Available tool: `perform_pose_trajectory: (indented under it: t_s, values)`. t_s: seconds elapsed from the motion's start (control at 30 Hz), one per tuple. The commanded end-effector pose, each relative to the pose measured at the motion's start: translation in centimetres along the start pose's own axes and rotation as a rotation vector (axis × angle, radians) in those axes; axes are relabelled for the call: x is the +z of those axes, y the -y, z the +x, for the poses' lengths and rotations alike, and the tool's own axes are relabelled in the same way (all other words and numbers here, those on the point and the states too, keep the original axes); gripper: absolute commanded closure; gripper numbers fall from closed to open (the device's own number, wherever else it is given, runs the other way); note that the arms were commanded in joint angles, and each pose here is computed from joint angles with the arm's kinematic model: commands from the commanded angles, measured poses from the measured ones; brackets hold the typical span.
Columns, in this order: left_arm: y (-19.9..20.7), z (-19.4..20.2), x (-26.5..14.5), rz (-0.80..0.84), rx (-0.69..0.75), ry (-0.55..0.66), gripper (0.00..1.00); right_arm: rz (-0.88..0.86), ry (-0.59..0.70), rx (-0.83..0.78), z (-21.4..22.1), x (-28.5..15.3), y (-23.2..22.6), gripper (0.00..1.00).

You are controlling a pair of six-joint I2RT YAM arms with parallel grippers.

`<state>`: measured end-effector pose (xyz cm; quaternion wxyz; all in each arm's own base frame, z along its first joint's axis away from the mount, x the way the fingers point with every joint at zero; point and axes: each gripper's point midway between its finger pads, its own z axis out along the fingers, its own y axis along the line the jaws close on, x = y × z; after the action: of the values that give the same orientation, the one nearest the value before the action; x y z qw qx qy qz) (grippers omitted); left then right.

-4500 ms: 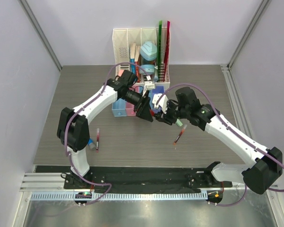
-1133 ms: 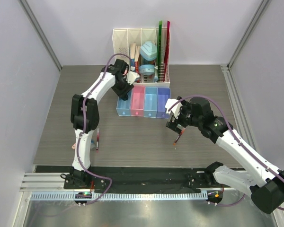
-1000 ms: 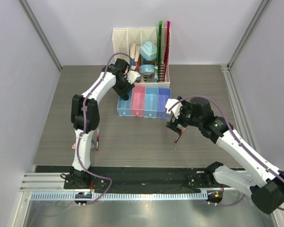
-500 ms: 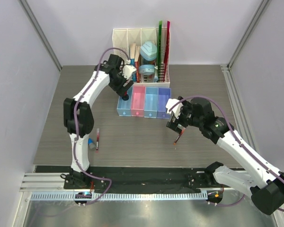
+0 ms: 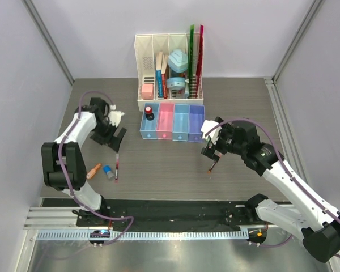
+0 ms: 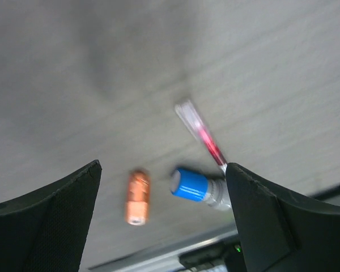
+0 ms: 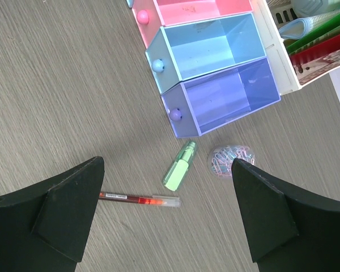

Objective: Sort the stationery into containers
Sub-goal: Pick up the stationery from the center of the board.

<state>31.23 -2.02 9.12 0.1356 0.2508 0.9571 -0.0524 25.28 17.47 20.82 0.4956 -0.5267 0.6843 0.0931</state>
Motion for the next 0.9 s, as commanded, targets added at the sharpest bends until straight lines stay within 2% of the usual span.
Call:
perform_pose_trajectory:
  t_s: [0.0, 0.13, 0.3, 0.53, 0.73, 0.87]
  values:
    - [1.3, 4.3, 1.6, 0.119, -0.09, -0.088, 0.11, 0.023, 0.033, -0.006, -0.9, -0.7, 0.4, 0.0]
    - [1.4, 6.2, 2.2, 0.197, -0.173, -0.13, 0.14, 0.027, 0.035, -0.005, -0.8, -1.0, 0.4, 0.0]
    - [2.2, 7.0, 2.2, 0.242, -0.184, -0.149, 0.15, 0.026, 0.028, -0.007, -0.5, -1.1, 0.3, 0.0]
    - [3.6, 8.7, 2.0, 0.311, -0.127, -0.194, 0.2, 0.026, 0.028, -0.007, -0.5, -1.1, 0.2, 0.0]
    - [4.0, 9.9, 1.9, 0.32, -0.115, -0.233, 0.2, 0.029, 0.021, -0.005, -0.3, -1.2, 0.3, 0.0]
    - [3.8, 10.7, 1.7, 0.31, -0.057, -0.243, 0.2, 0.031, 0.024, 0.003, -0.4, -1.2, 0.4, 0.0]
